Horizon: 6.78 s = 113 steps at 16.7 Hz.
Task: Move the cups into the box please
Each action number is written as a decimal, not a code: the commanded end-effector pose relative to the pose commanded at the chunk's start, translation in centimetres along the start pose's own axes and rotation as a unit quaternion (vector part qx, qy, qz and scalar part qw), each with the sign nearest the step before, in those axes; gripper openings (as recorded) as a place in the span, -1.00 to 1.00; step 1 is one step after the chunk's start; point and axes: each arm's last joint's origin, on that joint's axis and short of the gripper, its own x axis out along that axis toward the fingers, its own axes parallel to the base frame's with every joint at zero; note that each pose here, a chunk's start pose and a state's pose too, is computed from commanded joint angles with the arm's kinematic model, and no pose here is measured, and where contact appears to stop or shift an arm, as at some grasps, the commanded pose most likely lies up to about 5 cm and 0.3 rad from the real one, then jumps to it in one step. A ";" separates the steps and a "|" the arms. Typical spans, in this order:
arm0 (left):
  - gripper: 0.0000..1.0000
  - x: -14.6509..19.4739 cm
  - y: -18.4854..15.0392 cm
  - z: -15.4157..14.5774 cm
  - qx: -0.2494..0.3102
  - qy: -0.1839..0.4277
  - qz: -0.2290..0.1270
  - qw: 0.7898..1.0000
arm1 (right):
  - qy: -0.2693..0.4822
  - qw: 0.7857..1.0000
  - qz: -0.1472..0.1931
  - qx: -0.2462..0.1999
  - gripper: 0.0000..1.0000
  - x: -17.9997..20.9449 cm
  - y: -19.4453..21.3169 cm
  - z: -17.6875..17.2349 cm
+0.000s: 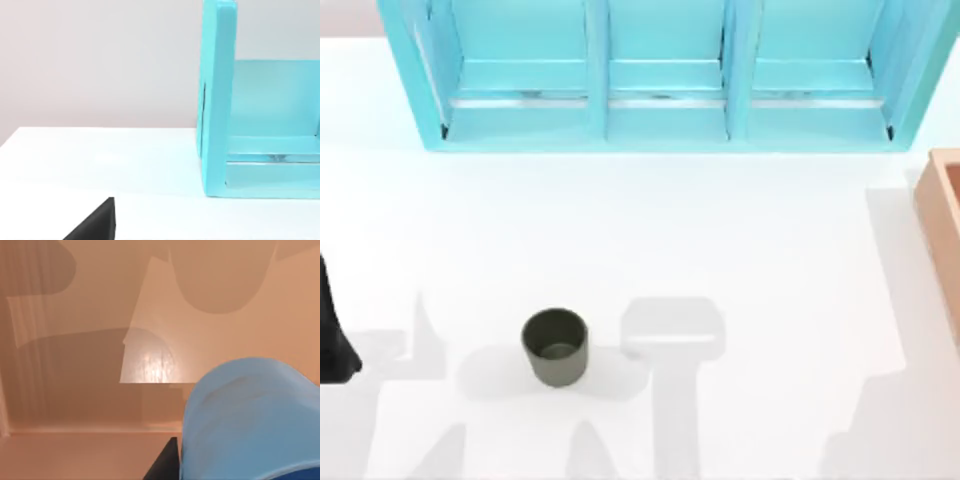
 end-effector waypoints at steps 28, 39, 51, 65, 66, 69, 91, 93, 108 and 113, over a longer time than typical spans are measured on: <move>1.00 0.0 0.0 0.0 0.000 0.000 0.000 1.000 | 0.000 1.000 0.000 0.000 1.00 -2.5 -0.2 0.3; 1.00 0.0 0.0 0.0 0.000 0.000 0.000 1.000 | 0.000 1.000 0.000 0.000 1.00 -10.0 0.0 0.0; 1.00 0.0 0.0 0.0 0.000 0.000 0.000 1.000 | 0.008 0.999 -0.030 -0.013 1.00 -10.9 10.0 10.7; 1.00 0.0 0.0 0.0 0.000 0.000 0.000 1.000 | -0.091 0.996 -0.006 -0.004 1.00 -3.8 50.1 4.9; 1.00 0.0 0.0 0.0 0.000 0.000 0.000 1.000 | -0.094 0.996 -0.003 -0.002 1.00 -3.3 51.3 3.7; 1.00 0.0 0.0 0.0 0.000 0.000 0.000 1.000 | -0.100 0.995 0.004 0.000 1.00 -2.3 53.2 1.7; 1.00 0.0 0.0 0.0 0.000 0.000 0.000 1.000 | -0.100 0.995 0.003 0.000 1.00 7.1 53.5 3.6; 1.00 0.0 0.0 0.0 0.000 0.000 0.000 1.000 | -0.100 0.995 0.003 0.000 1.00 7.4 53.4 3.6; 1.00 0.0 0.0 0.0 0.000 0.000 0.000 1.000 | -0.100 0.995 0.003 0.000 -0.81 7.4 53.4 3.6; 1.00 0.0 0.0 0.0 0.000 0.000 0.000 1.000 | -0.100 0.995 0.003 0.000 -1.00 7.4 53.4 3.6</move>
